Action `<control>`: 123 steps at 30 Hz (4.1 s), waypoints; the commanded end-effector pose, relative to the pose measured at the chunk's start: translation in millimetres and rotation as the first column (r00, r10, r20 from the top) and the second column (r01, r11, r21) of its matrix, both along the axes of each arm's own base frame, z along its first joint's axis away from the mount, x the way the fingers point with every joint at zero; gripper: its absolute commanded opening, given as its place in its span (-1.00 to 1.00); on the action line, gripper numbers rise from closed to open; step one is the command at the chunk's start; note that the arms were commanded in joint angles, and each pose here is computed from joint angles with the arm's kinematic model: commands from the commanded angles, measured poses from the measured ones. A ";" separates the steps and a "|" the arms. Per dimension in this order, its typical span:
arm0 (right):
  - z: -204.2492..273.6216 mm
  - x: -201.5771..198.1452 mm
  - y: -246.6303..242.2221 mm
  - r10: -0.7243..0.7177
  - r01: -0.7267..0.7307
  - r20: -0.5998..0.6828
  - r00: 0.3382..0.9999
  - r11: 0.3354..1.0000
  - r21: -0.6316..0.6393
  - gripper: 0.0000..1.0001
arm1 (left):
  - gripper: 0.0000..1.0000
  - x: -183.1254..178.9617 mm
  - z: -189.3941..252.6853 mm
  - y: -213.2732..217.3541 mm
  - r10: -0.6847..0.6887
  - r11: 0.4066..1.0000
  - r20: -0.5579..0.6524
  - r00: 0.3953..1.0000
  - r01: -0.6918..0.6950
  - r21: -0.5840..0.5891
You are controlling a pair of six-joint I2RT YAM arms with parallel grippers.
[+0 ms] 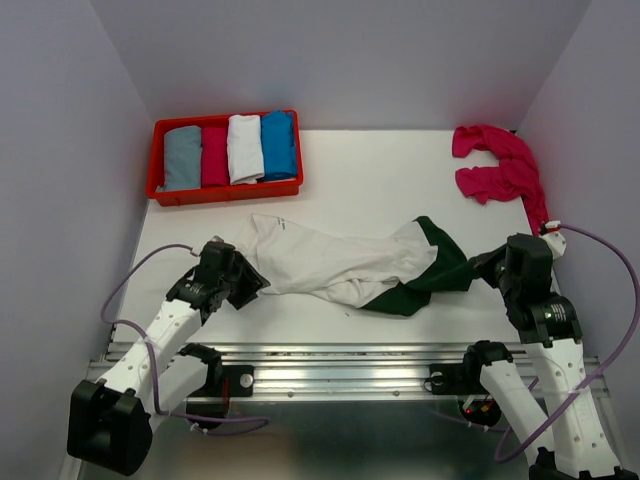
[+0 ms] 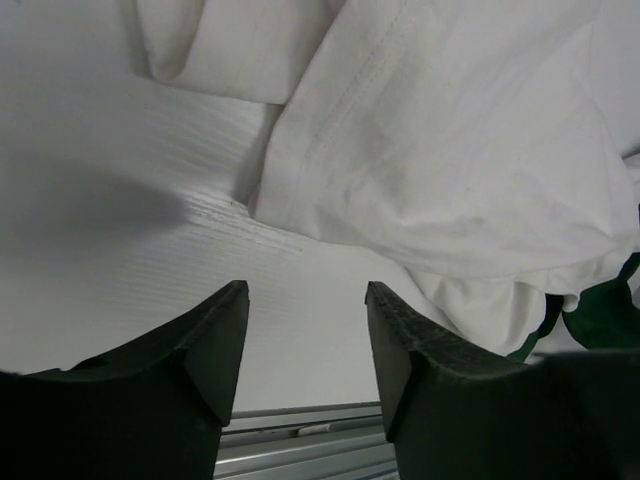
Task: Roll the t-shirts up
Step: Flatten out the T-shirt at the center of the board.
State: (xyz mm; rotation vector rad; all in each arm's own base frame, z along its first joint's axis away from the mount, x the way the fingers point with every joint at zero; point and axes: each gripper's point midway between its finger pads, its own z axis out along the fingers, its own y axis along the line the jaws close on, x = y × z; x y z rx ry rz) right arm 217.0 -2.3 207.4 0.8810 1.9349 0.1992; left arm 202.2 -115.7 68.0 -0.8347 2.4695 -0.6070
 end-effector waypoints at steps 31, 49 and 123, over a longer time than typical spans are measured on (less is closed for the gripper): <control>180.9 91.6 -9.5 0.012 0.036 0.323 0.946 0.989 -0.143 -0.99 | -1.00 182.9 192.6 43.1 0.001 0.986 0.416 0.909 -0.071 0.154; 96.1 -13.8 -25.1 -0.080 0.096 0.192 0.978 0.993 -0.075 -0.99 | -0.52 88.1 136.2 97.8 0.013 0.986 0.295 0.955 -0.061 0.155; 144.2 26.7 -29.9 -0.117 0.144 0.257 0.959 0.985 -0.091 -0.99 | -1.00 133.9 141.1 74.2 0.080 0.925 0.280 0.957 -0.176 0.337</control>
